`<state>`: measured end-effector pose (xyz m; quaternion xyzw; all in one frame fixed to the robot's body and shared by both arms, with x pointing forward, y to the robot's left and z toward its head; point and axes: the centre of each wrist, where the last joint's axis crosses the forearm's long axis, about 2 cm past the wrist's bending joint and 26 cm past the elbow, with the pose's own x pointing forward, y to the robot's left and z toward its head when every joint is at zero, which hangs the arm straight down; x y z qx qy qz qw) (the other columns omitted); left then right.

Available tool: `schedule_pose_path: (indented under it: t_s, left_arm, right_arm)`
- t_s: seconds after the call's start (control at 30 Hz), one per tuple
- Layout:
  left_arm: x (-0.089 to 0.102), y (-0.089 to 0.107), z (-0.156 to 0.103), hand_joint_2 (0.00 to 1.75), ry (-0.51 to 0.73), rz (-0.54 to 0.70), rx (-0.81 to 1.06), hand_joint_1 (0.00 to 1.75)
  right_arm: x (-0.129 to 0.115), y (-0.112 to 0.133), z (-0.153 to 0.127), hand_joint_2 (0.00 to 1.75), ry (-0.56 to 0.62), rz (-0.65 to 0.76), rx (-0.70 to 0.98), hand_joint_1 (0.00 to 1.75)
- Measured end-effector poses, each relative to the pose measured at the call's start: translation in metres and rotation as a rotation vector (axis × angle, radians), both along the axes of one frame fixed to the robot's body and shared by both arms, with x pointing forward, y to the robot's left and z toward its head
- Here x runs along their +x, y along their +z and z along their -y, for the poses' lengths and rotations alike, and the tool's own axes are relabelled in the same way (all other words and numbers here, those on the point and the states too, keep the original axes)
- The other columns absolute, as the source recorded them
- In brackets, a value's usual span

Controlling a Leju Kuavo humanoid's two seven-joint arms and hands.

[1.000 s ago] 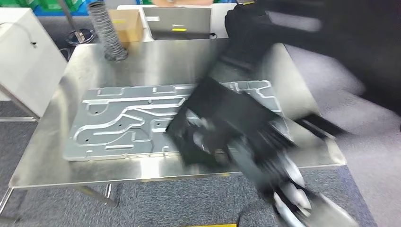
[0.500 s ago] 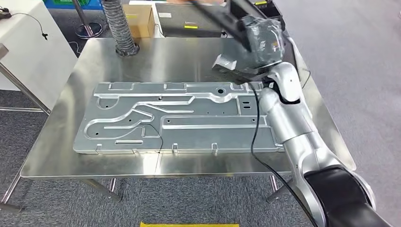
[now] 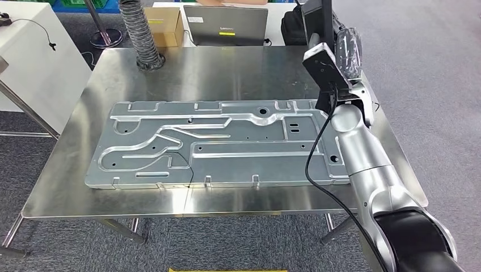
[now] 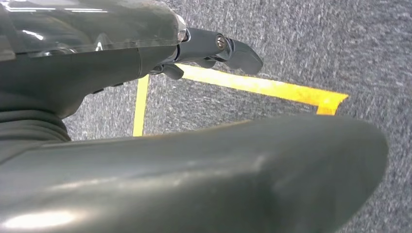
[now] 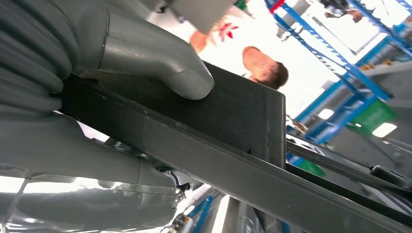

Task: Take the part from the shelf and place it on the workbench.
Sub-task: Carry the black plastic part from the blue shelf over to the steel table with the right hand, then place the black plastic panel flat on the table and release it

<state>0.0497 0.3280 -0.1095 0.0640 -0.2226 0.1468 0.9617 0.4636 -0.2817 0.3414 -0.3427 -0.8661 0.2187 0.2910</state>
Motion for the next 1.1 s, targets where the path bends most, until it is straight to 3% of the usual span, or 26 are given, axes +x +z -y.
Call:
schedule_pose_path:
  t_s: [0.13,0.27,0.6,0.77,1.1]
  left_arm:
    - [0.001,0.000,0.000,0.00,-0.002,0.003,0.003,0.00]
    - [0.001,0.000,0.000,0.00,0.003,-0.001,0.003,0.00]
    - [0.004,0.001,-0.001,0.00,0.003,0.003,-0.001,0.00]
    - [0.004,0.001,-0.001,0.00,0.001,0.003,-0.001,0.00]
    - [0.004,0.001,0.000,0.00,0.000,0.005,-0.005,0.00]
  right_arm:
    - [0.005,-0.008,-0.003,1.75,-0.007,-0.047,-0.055,1.75]
    - [0.013,-0.017,-0.014,1.75,-0.003,-0.158,-0.226,1.75]
    - [0.026,-0.032,-0.075,1.75,0.041,-0.418,-0.705,1.75]
    - [0.024,-0.046,-0.089,1.75,0.057,-0.481,-0.794,1.75]
    - [0.022,-0.051,-0.111,1.75,0.086,-0.561,-0.901,1.75]
